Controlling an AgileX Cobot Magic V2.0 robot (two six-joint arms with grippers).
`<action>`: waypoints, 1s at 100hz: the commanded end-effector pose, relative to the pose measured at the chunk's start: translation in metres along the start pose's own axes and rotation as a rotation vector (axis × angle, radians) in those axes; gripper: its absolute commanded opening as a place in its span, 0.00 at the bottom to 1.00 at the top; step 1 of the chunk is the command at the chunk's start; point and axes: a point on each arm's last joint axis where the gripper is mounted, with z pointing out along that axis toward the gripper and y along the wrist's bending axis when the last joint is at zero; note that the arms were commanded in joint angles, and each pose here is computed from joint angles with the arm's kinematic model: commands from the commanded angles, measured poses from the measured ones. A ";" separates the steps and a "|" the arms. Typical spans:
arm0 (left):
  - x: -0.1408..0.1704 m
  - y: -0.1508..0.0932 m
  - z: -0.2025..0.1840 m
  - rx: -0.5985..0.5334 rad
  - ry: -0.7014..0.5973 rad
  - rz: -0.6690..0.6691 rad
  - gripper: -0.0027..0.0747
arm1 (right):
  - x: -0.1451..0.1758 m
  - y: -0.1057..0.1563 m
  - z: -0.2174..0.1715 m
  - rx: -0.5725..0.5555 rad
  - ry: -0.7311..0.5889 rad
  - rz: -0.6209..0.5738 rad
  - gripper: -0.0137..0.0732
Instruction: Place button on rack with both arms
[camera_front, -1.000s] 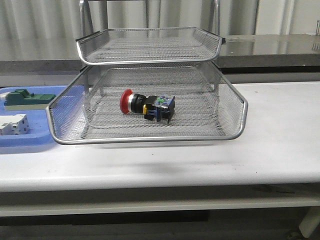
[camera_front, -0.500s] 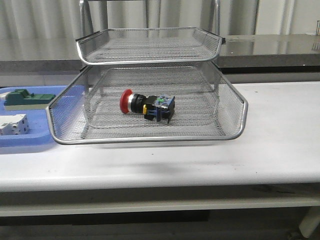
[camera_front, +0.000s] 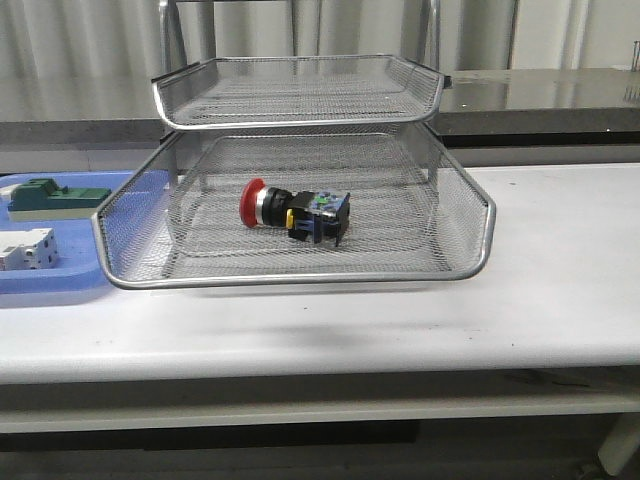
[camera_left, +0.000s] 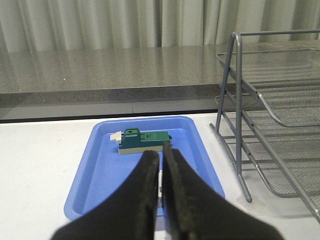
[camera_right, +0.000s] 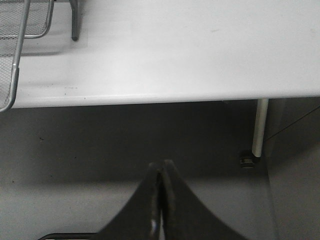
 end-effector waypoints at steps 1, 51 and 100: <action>-0.015 0.003 0.000 -0.033 -0.085 -0.020 0.04 | -0.011 0.000 -0.008 0.002 -0.084 -0.008 0.08; -0.015 0.003 0.000 -0.033 -0.085 -0.020 0.04 | -0.023 0.019 0.004 -0.180 -0.100 0.063 0.08; -0.015 0.003 0.000 -0.033 -0.085 -0.020 0.04 | -0.038 0.079 0.099 -0.441 0.187 -0.049 0.08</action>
